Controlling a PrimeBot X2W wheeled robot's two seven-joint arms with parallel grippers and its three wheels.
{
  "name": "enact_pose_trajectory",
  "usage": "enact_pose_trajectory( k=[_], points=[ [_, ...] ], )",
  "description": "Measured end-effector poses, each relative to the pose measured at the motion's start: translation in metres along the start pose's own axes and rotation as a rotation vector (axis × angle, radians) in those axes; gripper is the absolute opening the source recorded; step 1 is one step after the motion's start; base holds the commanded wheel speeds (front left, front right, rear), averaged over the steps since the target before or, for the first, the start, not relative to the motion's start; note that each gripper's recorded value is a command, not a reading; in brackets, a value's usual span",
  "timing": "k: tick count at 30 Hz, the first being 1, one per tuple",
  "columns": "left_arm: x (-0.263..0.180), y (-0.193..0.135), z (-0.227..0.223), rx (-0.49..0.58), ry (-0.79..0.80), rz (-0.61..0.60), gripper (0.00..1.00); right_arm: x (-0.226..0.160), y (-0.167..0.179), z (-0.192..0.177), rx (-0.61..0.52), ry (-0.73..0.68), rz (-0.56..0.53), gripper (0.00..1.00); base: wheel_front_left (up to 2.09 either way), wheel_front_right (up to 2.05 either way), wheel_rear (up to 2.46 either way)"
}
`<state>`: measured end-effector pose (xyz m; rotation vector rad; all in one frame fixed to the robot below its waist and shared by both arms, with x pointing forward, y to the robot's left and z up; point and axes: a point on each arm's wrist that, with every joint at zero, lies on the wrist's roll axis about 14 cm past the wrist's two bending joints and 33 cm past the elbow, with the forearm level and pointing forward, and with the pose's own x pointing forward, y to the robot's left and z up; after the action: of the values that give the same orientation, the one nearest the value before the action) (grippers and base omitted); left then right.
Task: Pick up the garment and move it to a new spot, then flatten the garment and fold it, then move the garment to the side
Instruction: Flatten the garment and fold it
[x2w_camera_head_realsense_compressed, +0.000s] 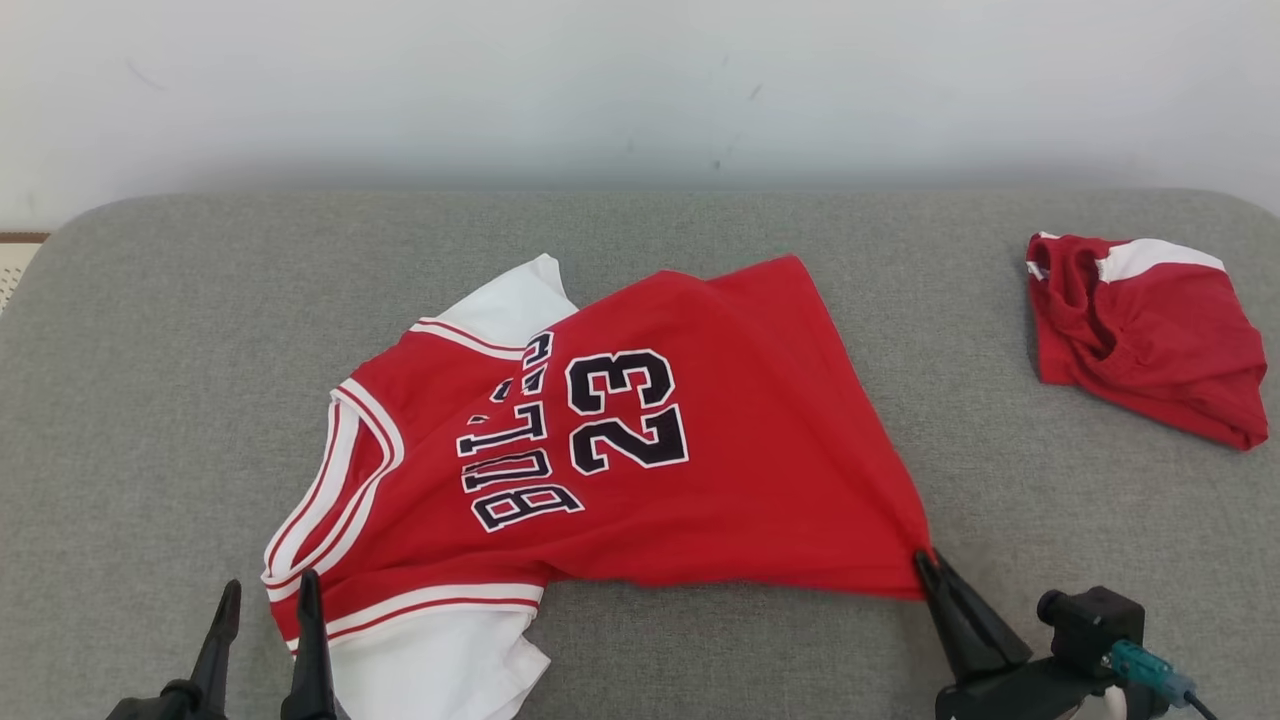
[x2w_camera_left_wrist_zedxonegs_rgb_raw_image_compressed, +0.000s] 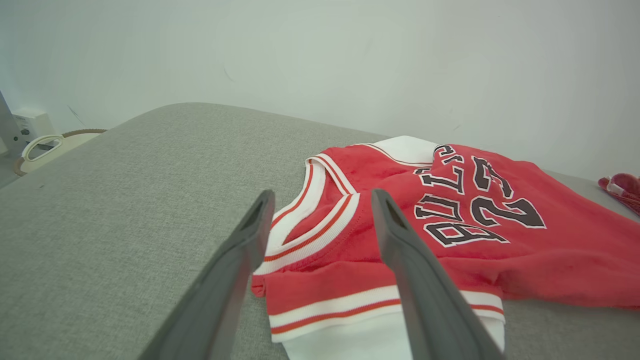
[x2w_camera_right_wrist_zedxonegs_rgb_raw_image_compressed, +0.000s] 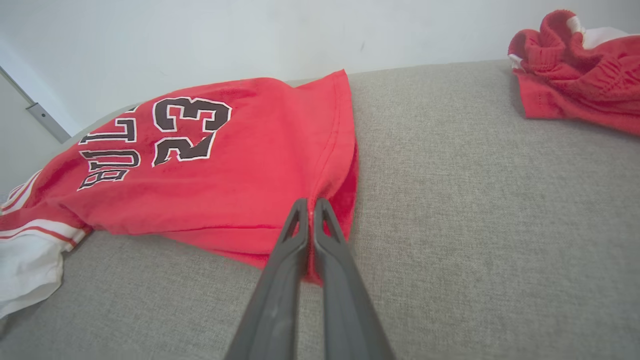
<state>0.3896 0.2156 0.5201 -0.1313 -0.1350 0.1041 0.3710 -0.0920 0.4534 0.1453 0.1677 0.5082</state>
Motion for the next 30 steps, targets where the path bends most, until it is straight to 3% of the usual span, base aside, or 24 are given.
enact_pose_trajectory(
  k=[4, 10, 11, 12, 14, 19, 30],
  points=[
    [0.000, -0.001, -0.001, -0.001, 0.003, -0.003, 1.00, -0.008, -0.002, -0.010, 0.004, 0.036, -0.002, 0.04, 0.00, 0.00, 0.00],
    [0.000, 0.000, -0.004, -0.002, 0.011, 0.000, 1.00, -0.012, -0.002, -0.022, 0.018, 0.072, -0.009, 0.00, 0.00, 0.00, 0.00],
    [-0.001, 0.000, -0.004, -0.002, 0.012, 0.001, 1.00, -0.012, -0.002, -0.025, 0.022, 0.083, -0.009, 0.09, 0.00, 0.00, 0.00],
    [-0.001, 0.001, -0.004, -0.002, 0.013, 0.002, 1.00, -0.013, -0.001, -0.027, 0.025, 0.092, -0.009, 0.25, 0.00, 0.00, 0.00],
    [-0.001, 0.001, -0.004, -0.002, 0.013, 0.004, 1.00, -0.014, -0.001, -0.031, 0.029, 0.105, -0.010, 1.00, 0.00, 0.00, 0.00],
    [-0.002, 0.003, -0.002, -0.002, 0.008, 0.009, 1.00, -0.016, -0.009, -0.031, 0.023, 0.103, -0.033, 1.00, 0.00, 0.00, 0.00],
    [-0.008, 0.003, 0.006, -0.001, -0.014, 0.013, 1.00, -0.008, -0.021, 0.025, -0.067, -0.090, -0.082, 1.00, 0.00, 0.00, 0.00]
  ],
)
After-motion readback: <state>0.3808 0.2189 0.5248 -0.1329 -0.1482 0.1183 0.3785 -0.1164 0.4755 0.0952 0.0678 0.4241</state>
